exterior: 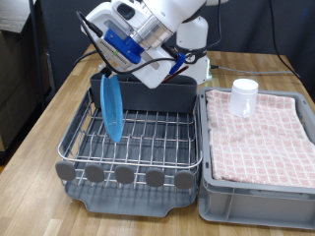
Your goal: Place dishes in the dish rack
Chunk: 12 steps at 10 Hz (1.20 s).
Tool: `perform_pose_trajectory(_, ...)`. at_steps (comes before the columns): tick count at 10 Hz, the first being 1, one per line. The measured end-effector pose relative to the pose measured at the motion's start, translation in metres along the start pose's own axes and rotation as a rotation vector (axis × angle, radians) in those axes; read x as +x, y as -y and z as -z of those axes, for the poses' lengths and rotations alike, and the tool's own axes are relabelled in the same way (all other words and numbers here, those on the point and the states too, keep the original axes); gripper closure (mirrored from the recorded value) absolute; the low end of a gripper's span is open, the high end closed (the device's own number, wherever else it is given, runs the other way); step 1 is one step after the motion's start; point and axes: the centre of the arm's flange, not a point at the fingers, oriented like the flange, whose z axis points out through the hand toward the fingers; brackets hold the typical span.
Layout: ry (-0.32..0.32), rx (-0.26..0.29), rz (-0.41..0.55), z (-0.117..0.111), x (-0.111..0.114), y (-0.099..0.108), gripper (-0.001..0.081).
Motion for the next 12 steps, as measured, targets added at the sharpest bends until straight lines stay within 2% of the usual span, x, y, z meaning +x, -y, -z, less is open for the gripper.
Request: perform_pose_trajectory(12,0.01,0.029,-0.012,-0.008,-0.023,0.019,0.0789)
